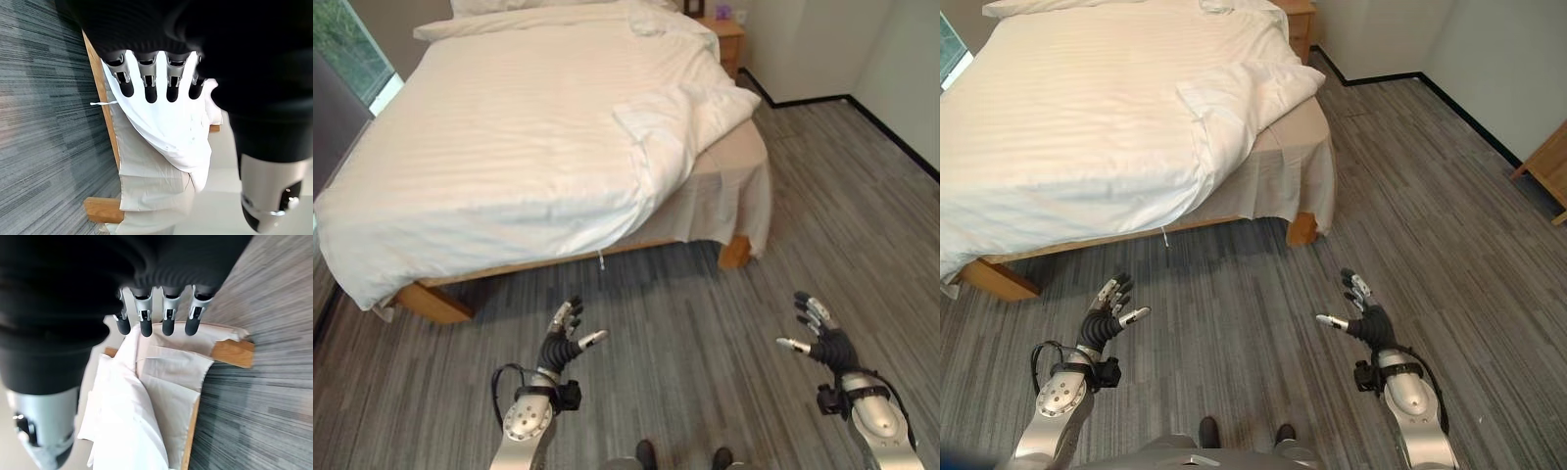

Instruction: Making the bed.

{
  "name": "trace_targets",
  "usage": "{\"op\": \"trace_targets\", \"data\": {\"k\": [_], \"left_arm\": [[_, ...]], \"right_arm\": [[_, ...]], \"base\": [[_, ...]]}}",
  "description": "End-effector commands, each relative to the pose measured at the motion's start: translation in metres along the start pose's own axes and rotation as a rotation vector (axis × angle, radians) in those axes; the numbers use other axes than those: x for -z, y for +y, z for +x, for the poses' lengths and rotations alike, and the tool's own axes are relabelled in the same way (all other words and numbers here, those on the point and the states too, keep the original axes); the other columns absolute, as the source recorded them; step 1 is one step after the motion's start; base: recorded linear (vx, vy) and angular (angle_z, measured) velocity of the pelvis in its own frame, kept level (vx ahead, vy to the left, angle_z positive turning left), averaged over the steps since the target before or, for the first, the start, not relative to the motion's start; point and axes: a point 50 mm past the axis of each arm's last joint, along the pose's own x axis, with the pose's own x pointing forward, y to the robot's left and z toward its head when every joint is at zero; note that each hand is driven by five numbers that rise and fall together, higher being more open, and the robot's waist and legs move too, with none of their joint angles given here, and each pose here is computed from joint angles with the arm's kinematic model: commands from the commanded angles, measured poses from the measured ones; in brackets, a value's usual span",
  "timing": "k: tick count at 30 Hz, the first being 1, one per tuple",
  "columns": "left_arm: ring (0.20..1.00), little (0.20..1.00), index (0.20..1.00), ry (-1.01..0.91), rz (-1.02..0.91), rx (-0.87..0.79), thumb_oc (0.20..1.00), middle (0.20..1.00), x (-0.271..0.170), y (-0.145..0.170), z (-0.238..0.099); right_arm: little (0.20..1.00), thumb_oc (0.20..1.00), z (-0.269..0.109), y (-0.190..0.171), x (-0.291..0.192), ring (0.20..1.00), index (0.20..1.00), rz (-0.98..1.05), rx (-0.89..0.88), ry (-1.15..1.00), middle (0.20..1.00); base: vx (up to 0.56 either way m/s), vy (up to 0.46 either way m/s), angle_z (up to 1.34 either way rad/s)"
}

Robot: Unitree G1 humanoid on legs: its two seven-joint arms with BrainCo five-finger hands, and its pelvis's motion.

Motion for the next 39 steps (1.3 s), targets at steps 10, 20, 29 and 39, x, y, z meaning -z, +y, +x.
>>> {"op": "trace_targets", "data": {"k": [10, 20, 29, 39], "left_arm": [[1.000, 1.000, 1.000, 0.036, -0.217, 0.112, 1.000, 1.000, 0.005, -0.029, 0.015], [1.000, 1.000, 1.000, 0.097, -0.219, 0.242, 1.000, 1.000, 0.016, -0.057, 0.005], [1.000, 1.000, 1.000, 0.094, -0.275, 0.195, 1.000, 1.000, 0.016, -0.058, 0.003], [1.000, 1.000, 1.000, -0.030, -0.114, 0.198, 1.000, 1.000, -0.017, -0.039, 0.026]], "right_arm": [[1.000, 1.000, 0.013, 0.001, -0.013, 1.000, 1.000, -0.023, -0.033, -0.060, 1.000], [1.000, 1.000, 0.009, -0.011, -0.020, 1.000, 1.000, -0.110, -0.037, -0.073, 1.000], [1.000, 1.000, 0.021, 0.009, -0.022, 1.000, 1.000, -0.138, -0.133, -0.084, 1.000], [1.000, 1.000, 0.028, 0.018, -0.034, 1.000, 1.000, -0.208, -0.143, -0.139, 1.000]], "base": [[-0.02, -0.134, -0.16], [0.08, -0.182, 0.00], [0.48, 0.047, -0.28], [0.40, 0.033, 0.05]]}}
